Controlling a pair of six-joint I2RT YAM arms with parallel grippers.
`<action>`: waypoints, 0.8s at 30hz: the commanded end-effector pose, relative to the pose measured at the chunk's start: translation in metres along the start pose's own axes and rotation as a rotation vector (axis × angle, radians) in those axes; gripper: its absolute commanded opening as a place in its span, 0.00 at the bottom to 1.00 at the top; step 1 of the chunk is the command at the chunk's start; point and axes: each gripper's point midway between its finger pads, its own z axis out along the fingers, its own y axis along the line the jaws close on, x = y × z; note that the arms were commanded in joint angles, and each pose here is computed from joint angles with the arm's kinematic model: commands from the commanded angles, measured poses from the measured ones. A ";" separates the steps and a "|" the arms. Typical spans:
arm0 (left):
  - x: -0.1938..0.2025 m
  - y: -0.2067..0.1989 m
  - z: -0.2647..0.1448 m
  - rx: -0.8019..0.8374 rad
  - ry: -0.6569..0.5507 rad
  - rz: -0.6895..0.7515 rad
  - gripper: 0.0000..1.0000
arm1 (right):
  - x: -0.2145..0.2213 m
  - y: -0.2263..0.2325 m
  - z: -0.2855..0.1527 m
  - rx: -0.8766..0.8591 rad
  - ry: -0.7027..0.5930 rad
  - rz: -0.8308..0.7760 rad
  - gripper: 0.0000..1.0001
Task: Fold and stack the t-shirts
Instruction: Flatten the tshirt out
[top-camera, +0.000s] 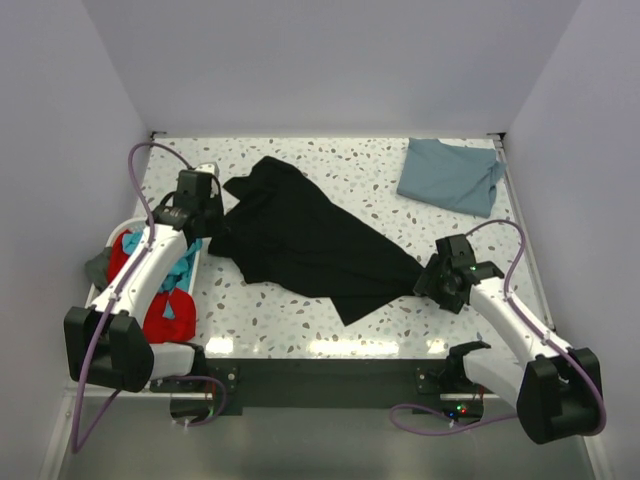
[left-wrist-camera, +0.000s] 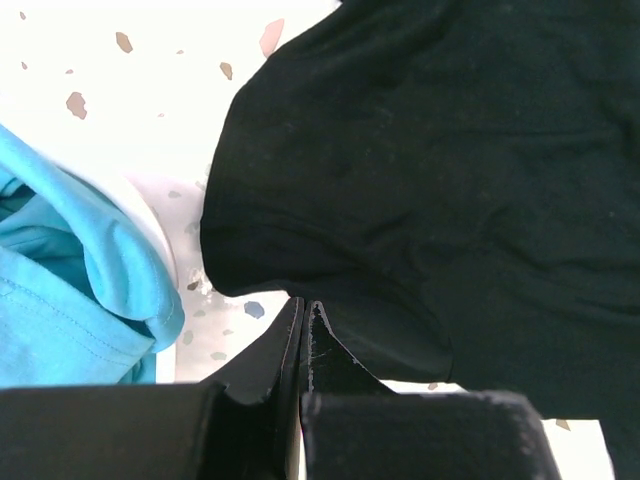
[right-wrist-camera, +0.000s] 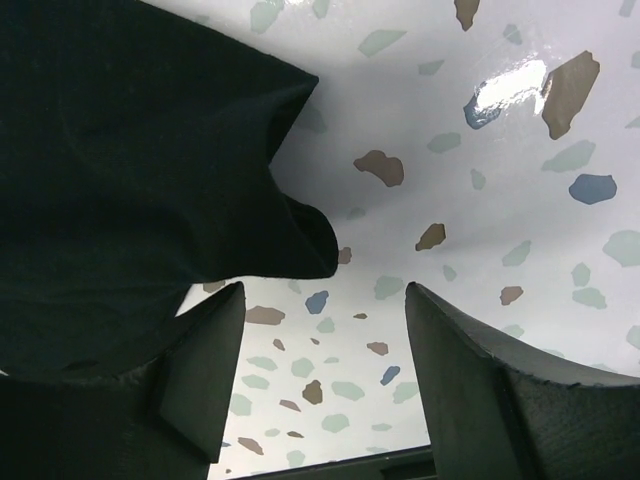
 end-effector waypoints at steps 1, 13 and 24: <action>-0.004 0.002 -0.002 0.008 -0.029 0.010 0.00 | -0.015 0.009 -0.011 -0.038 -0.059 0.017 0.68; 0.007 0.003 0.003 0.008 0.004 0.019 0.00 | -0.027 0.041 0.010 -0.153 -0.074 -0.005 0.66; -0.034 0.000 -0.006 0.012 -0.070 0.008 0.00 | -0.097 0.078 -0.027 -0.183 -0.224 -0.198 0.07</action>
